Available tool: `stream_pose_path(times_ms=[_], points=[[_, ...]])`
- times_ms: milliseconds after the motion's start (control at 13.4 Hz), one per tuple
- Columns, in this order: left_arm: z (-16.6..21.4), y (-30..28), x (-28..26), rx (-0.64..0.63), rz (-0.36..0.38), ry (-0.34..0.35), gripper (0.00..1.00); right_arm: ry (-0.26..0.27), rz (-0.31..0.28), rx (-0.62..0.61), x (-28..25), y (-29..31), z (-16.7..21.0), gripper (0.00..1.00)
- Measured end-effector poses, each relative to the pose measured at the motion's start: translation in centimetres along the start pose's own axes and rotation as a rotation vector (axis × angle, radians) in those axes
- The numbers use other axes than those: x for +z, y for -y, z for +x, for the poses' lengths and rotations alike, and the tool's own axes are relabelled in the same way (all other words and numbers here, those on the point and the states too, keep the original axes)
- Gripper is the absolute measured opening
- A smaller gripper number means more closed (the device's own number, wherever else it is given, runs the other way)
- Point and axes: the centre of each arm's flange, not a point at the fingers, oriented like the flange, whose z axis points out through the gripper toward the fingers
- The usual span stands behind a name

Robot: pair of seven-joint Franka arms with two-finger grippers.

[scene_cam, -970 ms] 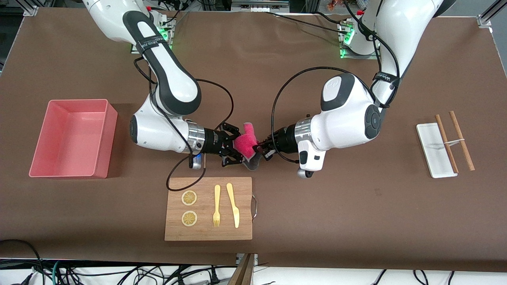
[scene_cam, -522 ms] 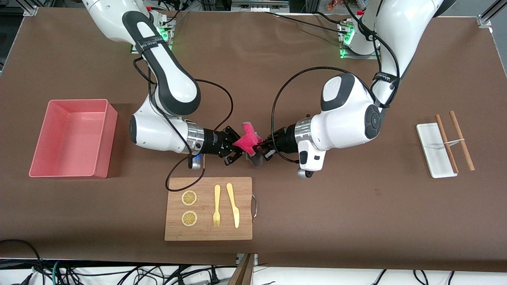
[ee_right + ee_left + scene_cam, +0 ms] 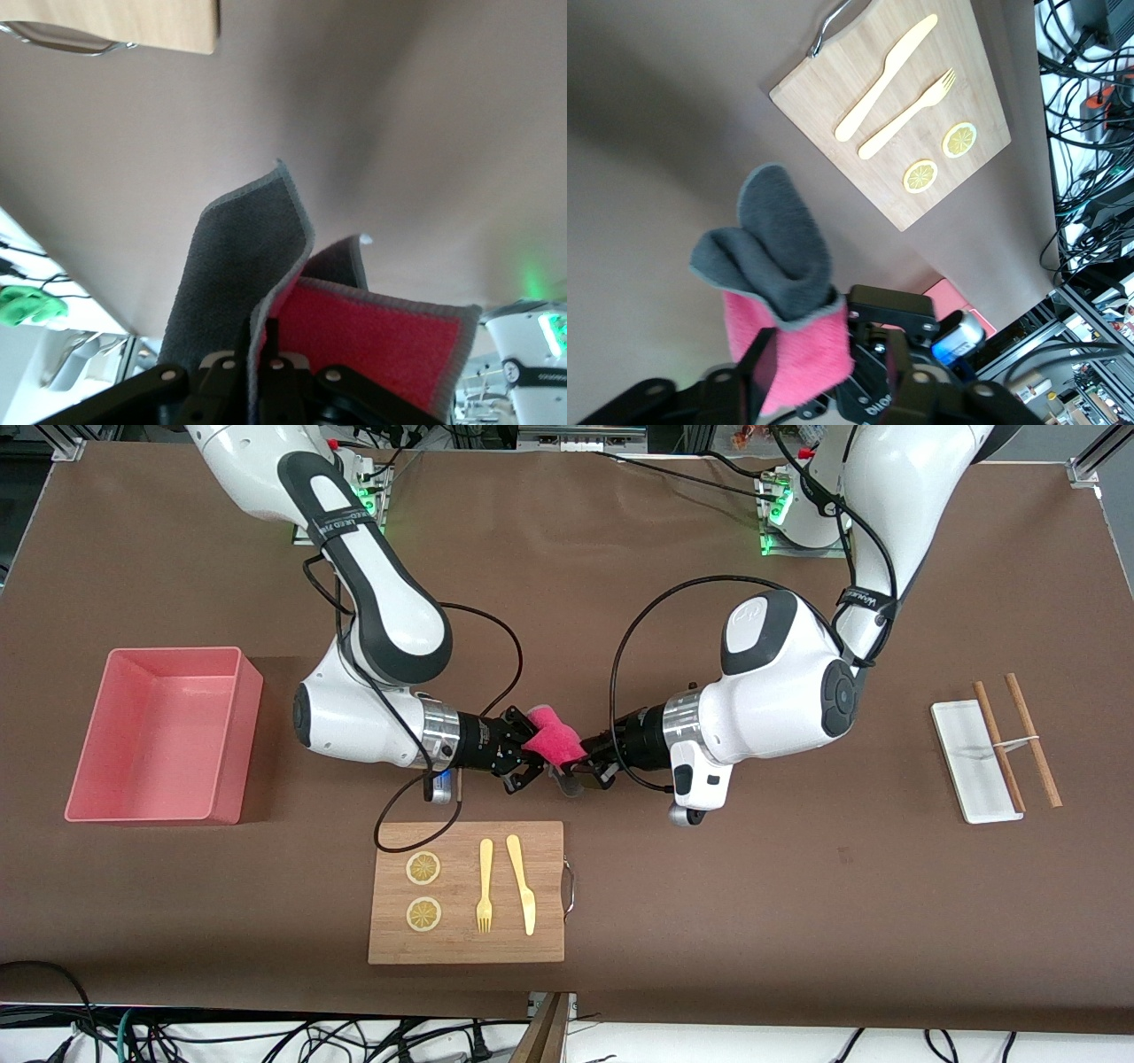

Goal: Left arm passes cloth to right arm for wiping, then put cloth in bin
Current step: 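Open the left gripper and withdraw it while the right gripper holds the cloth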

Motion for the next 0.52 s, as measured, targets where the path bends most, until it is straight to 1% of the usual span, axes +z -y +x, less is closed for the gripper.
stream_pose_path(times_ms=[149,224,299,448,522], points=[[1.6,-0.3,-2.1,-0.016,-0.026,-0.014,0.87,-0.053,-0.041,-0.045,1.5,-0.8,0.8,0.02],[2.5,-0.3,-3.4,-0.026,-0.034,-0.020,0.96,-0.080,-0.066,-0.073,2.3,-1.4,1.5,0.02],[3.3,-0.2,-4.8,-0.035,-0.039,-0.024,1.00,-0.104,-0.094,-0.104,3.1,-2.1,2.3,0.02],[4.5,0.0,-7.7,-0.049,-0.044,-0.035,1.00,-0.143,-0.155,-0.151,4.3,-3.4,3.9,0.02],[5.1,0.4,-9.2,-0.044,-0.023,-0.038,1.00,-0.168,-0.181,-0.167,4.7,-3.9,4.5,0.02]])
